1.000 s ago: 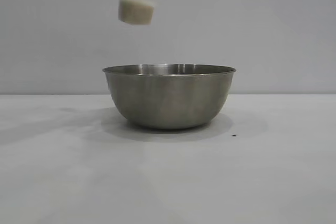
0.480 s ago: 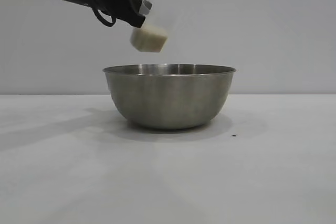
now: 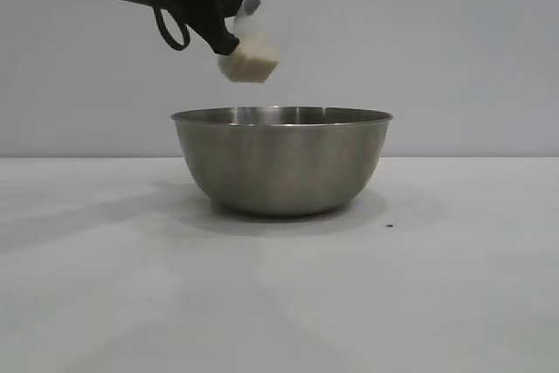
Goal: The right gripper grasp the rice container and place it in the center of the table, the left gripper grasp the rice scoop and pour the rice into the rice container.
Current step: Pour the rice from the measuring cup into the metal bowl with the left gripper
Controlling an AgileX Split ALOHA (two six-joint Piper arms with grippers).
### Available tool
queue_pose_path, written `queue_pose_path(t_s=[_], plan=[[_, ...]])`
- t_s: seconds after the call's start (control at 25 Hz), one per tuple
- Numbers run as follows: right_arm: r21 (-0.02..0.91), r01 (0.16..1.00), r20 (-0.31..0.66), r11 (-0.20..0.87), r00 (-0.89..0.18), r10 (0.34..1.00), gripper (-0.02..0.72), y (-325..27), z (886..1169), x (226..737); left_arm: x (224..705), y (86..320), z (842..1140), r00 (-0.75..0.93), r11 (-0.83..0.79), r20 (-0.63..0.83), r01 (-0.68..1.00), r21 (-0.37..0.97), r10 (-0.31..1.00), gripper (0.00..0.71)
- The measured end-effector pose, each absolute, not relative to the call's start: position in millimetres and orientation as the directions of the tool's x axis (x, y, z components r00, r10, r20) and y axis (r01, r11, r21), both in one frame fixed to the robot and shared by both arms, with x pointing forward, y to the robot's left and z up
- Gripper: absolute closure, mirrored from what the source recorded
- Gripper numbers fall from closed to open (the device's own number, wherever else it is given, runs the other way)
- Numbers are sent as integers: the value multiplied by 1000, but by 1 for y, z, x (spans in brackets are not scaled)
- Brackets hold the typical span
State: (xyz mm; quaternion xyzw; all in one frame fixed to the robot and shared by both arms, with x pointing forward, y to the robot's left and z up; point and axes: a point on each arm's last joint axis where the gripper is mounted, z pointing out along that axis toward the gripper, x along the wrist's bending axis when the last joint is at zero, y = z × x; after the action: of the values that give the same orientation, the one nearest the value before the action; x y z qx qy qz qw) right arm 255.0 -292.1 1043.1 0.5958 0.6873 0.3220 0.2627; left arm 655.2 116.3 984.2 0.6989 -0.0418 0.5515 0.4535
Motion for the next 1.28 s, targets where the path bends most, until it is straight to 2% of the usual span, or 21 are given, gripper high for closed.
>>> queue_pose_path(t_s=[0.2,0.8,1.28], plan=[[756,650,23,83,-152,988,376,-292,1043,255,651,107,986,331,-601,868,-627,496,371,710],[756,650,23,83,-152,988,376,-292,1043,255,647,100,986,207,-643,952,-702,305,225,710],[756,650,23,83,-152,988,376,-292,1043,255,645,97,985,55,-661,996,-745,87,69,710]])
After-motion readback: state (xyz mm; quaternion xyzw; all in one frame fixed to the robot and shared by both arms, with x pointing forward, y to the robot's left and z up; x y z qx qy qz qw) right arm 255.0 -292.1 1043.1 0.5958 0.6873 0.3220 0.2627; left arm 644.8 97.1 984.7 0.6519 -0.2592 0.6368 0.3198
